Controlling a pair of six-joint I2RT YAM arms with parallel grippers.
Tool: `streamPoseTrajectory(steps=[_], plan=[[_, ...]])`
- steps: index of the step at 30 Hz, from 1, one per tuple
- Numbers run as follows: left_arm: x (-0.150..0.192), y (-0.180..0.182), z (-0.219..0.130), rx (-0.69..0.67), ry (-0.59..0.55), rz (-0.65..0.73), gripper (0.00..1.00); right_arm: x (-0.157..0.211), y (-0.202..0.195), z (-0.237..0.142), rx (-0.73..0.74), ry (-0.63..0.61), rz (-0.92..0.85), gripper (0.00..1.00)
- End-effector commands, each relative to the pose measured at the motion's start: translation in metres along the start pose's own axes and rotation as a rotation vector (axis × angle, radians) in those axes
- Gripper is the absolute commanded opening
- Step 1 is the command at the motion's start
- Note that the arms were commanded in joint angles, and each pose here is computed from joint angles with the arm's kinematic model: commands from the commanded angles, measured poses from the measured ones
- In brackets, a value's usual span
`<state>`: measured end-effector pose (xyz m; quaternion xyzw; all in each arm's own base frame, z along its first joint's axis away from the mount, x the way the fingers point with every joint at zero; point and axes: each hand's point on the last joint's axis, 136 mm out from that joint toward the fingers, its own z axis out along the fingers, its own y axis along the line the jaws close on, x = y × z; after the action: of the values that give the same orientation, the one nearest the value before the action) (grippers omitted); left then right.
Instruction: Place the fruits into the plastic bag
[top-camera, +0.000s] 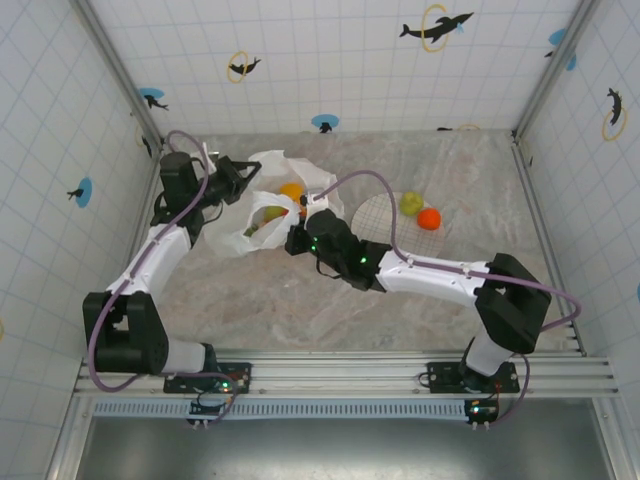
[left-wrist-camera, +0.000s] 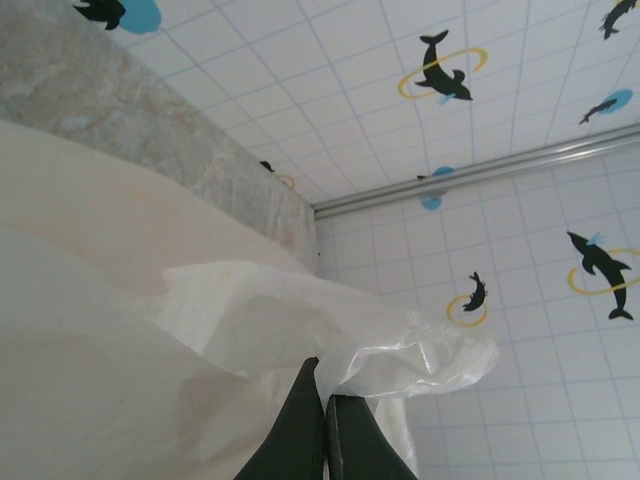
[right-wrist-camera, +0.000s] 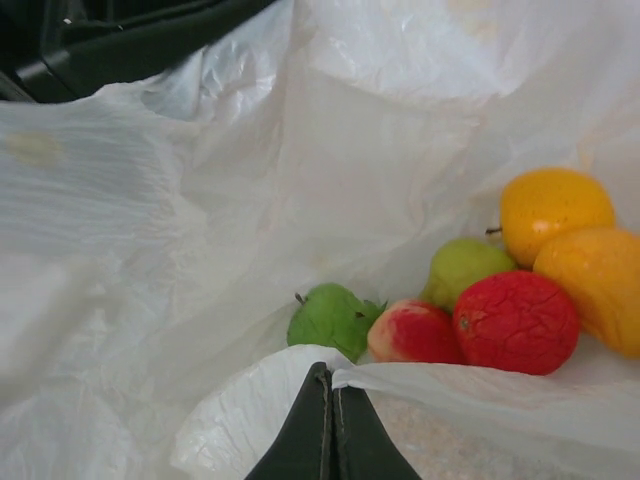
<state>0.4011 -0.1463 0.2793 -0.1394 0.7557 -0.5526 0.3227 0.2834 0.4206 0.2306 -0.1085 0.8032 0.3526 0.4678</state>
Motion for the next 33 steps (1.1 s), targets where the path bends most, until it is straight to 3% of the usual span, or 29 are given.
streamPoseTrajectory(steps=[1,11,17,26,33], plan=[[-0.019,-0.009,-0.001,0.009,-0.043,0.002,0.00,-0.034,0.004,-0.014,0.003,-0.053,-0.045,0.00],[-0.010,0.022,0.001,-0.070,-0.019,-0.007,0.00,0.030,-0.049,-0.022,0.025,0.154,-0.009,0.00],[-0.001,0.039,-0.001,-0.108,-0.009,0.019,0.00,0.073,-0.068,-0.043,-0.007,0.270,0.009,0.22],[0.021,0.052,-0.003,-0.092,0.032,0.030,0.00,0.058,-0.085,-0.081,-0.041,0.287,-0.078,0.54],[0.038,0.046,0.005,-0.070,0.083,0.066,0.00,0.026,-0.103,-0.097,-0.007,0.202,-0.154,0.64]])
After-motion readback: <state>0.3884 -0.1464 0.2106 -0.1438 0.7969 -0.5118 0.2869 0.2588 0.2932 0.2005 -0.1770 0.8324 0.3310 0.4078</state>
